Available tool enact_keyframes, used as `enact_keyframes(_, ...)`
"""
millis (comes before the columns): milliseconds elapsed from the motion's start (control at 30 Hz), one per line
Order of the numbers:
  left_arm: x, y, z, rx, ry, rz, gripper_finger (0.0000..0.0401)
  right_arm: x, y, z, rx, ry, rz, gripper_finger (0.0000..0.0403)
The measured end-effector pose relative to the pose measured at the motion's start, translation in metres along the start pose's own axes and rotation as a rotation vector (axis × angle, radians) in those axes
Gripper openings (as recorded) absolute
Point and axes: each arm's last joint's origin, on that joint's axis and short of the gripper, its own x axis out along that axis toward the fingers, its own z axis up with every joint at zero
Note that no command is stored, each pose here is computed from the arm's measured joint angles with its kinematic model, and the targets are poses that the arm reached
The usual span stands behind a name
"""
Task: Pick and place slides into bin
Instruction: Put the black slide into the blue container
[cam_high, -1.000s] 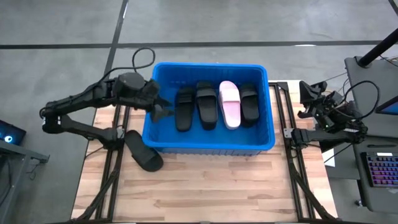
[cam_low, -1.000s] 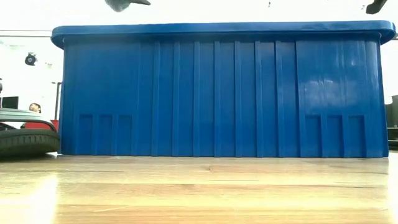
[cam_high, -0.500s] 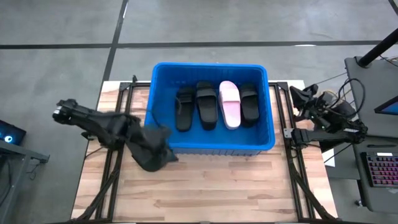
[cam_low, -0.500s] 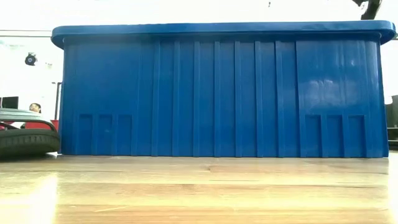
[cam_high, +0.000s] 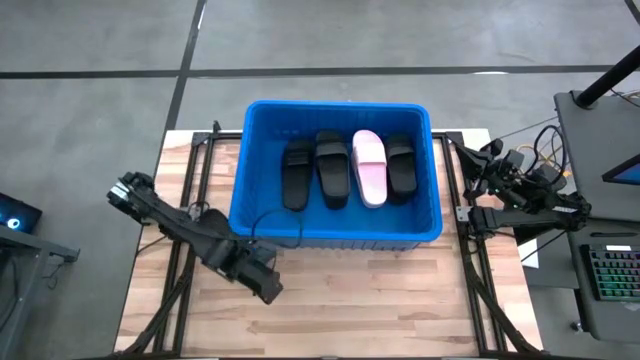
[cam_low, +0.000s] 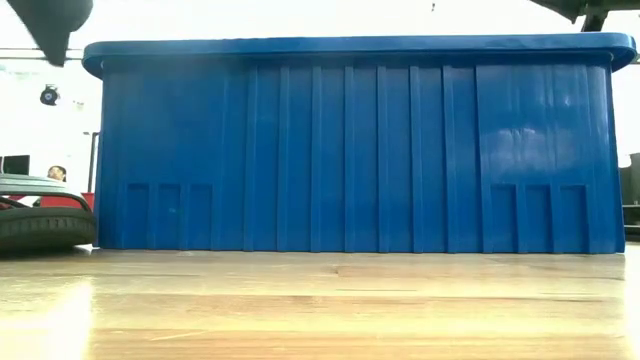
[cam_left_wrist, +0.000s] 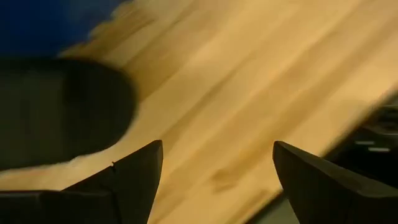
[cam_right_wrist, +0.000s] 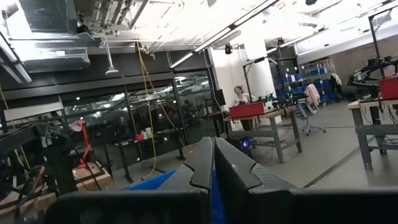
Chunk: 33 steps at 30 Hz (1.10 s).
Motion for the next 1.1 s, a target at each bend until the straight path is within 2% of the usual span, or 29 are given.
enact_keyframes(67, 0.009, 0.003, -0.005, -0.003, 0.023, 0.103, 0.0288, 0.000, 0.000, 0.000, -0.002, 0.000, 0.000, 0.0009)
enact_keyframes(200, 0.024, 0.017, -0.014, -0.063, 0.051, 0.414, 0.0288, 0.000, 0.000, 0.000, -0.002, 0.000, 0.000, 0.0009)
enact_keyframes(333, 0.038, 0.022, -0.018, -0.053, 0.049, 0.603, 0.0288, 0.000, 0.000, 0.000, -0.007, 0.000, 0.000, 0.0009)
enact_keyframes(600, 0.072, 0.016, -0.018, -0.004, 0.029, 0.717, 0.0288, 0.000, 0.000, 0.000, -0.006, 0.000, 0.000, 0.0009)
enact_keyframes(1000, 0.109, 0.014, -0.021, 0.002, 0.043, 0.852, 0.0288, 0.000, 0.000, 0.000, -0.010, 0.000, 0.000, 0.0009)
enact_keyframes(1100, 0.116, 0.015, -0.022, -0.040, 0.036, 0.876, 0.0288, 0.000, 0.000, 0.000, -0.010, 0.000, 0.000, 0.0009)
